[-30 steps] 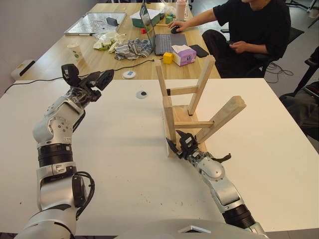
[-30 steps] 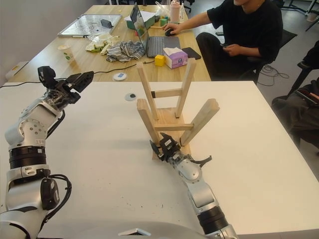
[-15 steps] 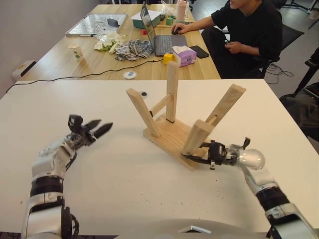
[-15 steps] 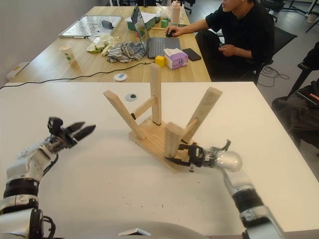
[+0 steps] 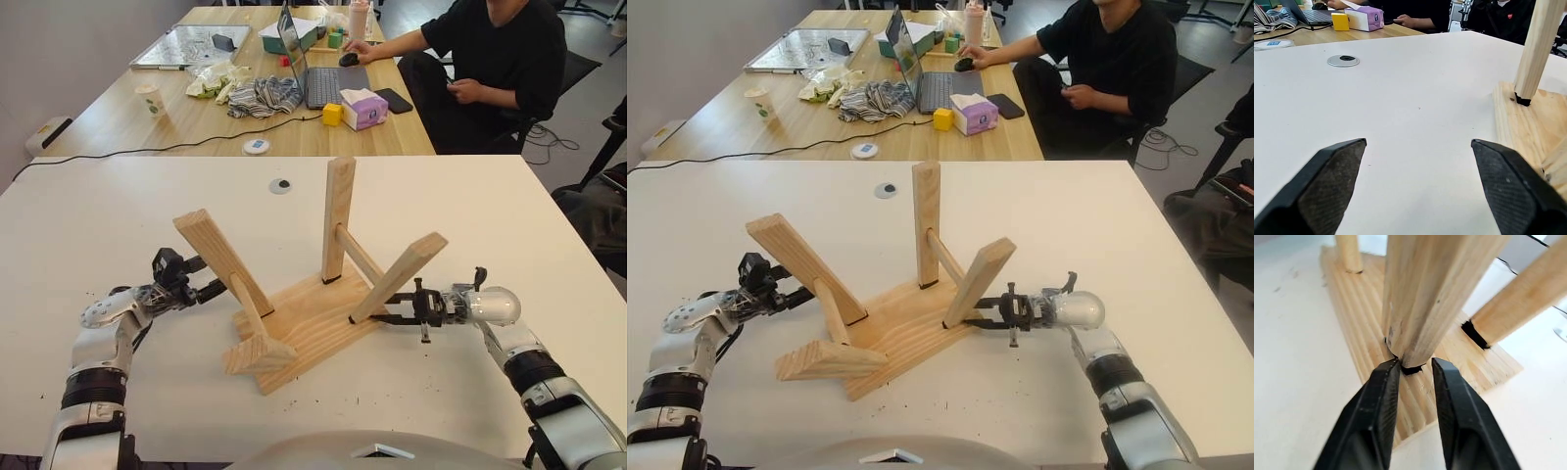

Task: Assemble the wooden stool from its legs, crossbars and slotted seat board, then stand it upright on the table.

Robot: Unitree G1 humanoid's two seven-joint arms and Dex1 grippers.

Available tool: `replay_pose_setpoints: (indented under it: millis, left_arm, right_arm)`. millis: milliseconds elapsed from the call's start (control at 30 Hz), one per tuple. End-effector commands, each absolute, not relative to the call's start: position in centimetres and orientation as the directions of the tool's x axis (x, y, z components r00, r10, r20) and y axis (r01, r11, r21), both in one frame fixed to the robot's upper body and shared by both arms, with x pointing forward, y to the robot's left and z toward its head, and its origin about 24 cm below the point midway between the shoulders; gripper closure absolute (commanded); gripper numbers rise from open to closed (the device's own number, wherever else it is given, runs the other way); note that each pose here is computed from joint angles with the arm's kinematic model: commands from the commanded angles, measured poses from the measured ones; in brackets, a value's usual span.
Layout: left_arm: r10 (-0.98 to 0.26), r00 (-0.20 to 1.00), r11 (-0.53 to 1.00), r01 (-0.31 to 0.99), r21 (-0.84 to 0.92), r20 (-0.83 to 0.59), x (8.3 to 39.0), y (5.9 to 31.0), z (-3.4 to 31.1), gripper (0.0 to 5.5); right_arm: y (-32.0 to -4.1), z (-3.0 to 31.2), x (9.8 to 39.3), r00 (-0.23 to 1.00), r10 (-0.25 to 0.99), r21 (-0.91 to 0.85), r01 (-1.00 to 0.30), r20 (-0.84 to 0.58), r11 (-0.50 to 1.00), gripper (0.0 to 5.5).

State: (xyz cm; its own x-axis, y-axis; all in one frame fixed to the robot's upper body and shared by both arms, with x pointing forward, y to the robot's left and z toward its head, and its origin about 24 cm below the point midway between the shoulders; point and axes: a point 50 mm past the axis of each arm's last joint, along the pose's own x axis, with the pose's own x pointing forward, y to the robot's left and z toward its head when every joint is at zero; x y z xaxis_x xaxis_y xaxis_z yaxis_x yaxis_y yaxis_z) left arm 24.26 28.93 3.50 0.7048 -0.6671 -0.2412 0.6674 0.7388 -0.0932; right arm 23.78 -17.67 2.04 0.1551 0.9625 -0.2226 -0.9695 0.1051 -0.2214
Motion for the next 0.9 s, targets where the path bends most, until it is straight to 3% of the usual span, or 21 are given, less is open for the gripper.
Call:
replay_pose_setpoints:
  millis: [33, 133, 233, 300, 400, 500, 567, 667, 767, 900]
  left_arm:
    - [-0.621, 0.736, 0.775, 0.628, -0.068, -0.27, 23.5, 30.5, 3.3, 1.53]
    - [-0.623, 0.713, 0.765, 0.642, -0.06, -0.321, 21.2, 31.8, 3.0, 1.53]
    - [-0.7, 0.586, 0.675, 0.729, -0.111, -0.407, 16.5, 32.7, 3.8, 1.53]
    - [-0.71, 0.525, 0.641, 0.758, -0.121, -0.47, 15.7, 33.4, 4.7, 1.53]
    - [-0.734, 0.44, 0.537, 0.842, -0.046, -0.517, 16.1, 33.2, 6.2, 1.11]
    - [-0.814, 0.356, 0.414, 0.91, -0.029, -0.46, 16.5, 30.5, 7.1, 0.64]
    - [-0.872, 0.278, 0.326, 0.944, -0.055, -0.402, 15.8, 27.2, 7.1, 0.28]
    - [-0.905, 0.189, 0.258, 0.956, -0.137, -0.381, 14.0, 24.4, 6.7, 0.13]
    - [-0.939, 0.219, 0.272, 0.944, -0.186, -0.264, 13.9, 22.2, 7.7, 0.13]
    - [-0.944, 0.243, 0.284, 0.943, -0.174, -0.221, 14.5, 20.6, 7.6, 0.13]
  right_arm:
    - [-17.1, 1.5, 22.0, 0.206, 0.962, -0.12, -0.975, -0.179, 0.186, 3.52]
    - [-16.6, 1.8, 21.5, 0.236, 0.96, -0.08, -0.971, -0.153, 0.226, 3.52]
    - [-17.5, 2.3, 22.6, 0.279, 0.945, -0.101, -0.959, -0.171, 0.264, 3.52]
    - [-18.9, 2.5, 23.2, 0.309, 0.928, -0.116, -0.95, -0.208, 0.291, 3.32]
    - [-20.2, 3.1, 24.1, 0.333, 0.914, -0.148, -0.941, -0.23, 0.306, 2.89]
    - [-20.3, 3.4, 24.4, 0.293, 0.922, -0.17, -0.952, -0.254, 0.256, 2.39]
    - [-20.1, 3.7, 24.8, 0.245, 0.926, -0.196, -0.961, -0.286, 0.194, 1.98]
    - [-19.8, 4.4, 25.8, 0.188, 0.93, -0.227, -0.967, -0.314, 0.119, 1.94]
    - [-19.3, 5.2, 26.7, 0.155, 0.939, -0.244, -0.967, -0.308, 0.079, 1.94]
    - [-18.3, 5.3, 27.1, 0.118, 0.949, -0.244, -0.969, -0.293, 0.045, 1.94]
